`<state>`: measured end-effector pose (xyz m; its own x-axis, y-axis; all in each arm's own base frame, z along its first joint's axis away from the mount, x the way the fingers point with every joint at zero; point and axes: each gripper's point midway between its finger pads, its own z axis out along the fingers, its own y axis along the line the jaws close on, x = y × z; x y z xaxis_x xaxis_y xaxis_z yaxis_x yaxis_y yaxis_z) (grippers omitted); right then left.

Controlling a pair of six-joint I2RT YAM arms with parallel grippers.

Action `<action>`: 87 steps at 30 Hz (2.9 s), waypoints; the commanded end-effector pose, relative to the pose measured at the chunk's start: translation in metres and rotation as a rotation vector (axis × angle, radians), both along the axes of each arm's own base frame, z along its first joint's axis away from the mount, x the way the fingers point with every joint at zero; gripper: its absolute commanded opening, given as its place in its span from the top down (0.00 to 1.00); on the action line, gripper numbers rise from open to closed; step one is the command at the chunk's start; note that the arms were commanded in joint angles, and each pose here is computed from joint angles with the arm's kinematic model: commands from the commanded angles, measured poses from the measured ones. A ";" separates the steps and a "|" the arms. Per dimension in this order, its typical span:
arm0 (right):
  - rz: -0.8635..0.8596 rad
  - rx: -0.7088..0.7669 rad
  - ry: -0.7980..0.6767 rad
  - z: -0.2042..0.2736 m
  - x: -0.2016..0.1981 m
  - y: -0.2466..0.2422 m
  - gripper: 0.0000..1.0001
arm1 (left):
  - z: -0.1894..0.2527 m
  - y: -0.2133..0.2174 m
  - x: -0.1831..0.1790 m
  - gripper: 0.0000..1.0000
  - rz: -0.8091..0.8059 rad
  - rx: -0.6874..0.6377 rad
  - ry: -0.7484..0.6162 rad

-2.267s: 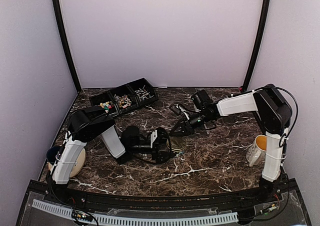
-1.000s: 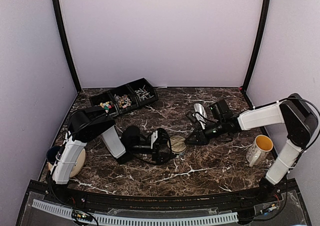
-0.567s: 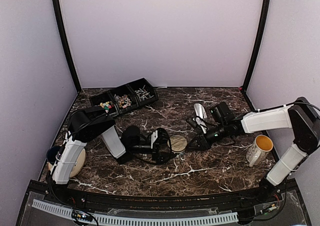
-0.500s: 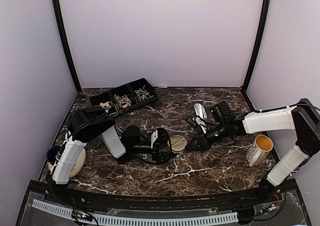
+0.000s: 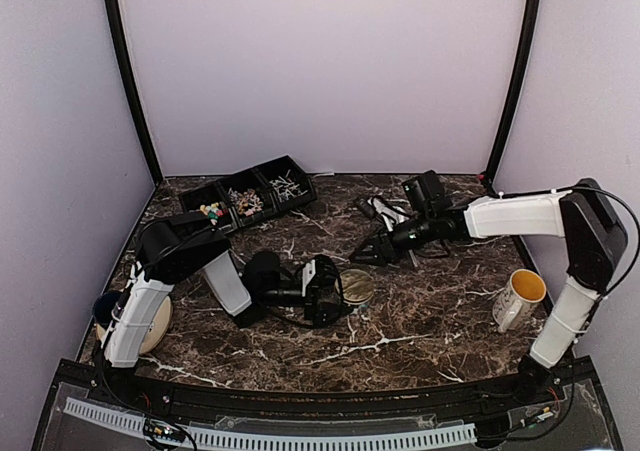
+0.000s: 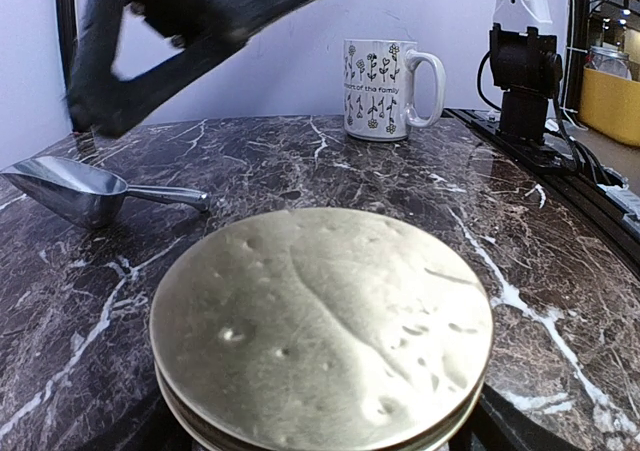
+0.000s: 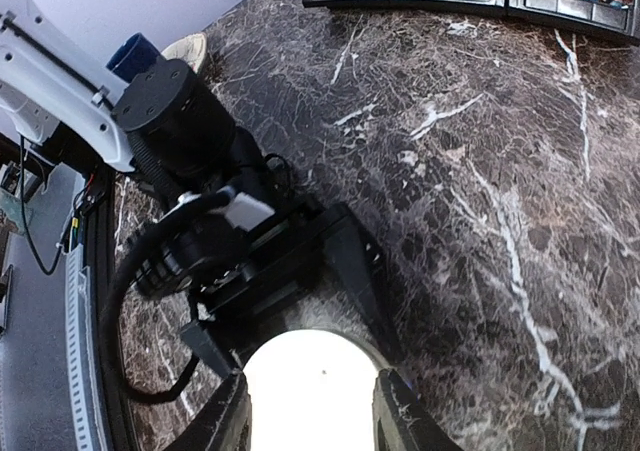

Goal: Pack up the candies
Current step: Screw the box lid onto the packing box.

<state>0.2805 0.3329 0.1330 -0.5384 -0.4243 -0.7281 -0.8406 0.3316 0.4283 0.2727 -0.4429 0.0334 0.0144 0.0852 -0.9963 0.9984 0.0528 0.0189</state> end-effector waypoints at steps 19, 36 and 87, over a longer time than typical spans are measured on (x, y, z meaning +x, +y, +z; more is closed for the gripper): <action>0.175 0.075 0.145 -0.039 0.014 0.037 0.62 | -0.079 0.020 -0.009 0.14 0.035 0.210 0.156; 0.167 0.044 0.169 -0.052 0.003 0.026 0.73 | -0.079 0.019 -0.007 0.14 0.042 0.211 0.158; 0.206 -0.053 -0.592 -0.013 -0.066 -0.024 0.20 | -0.074 0.022 -0.007 0.17 0.030 0.186 0.166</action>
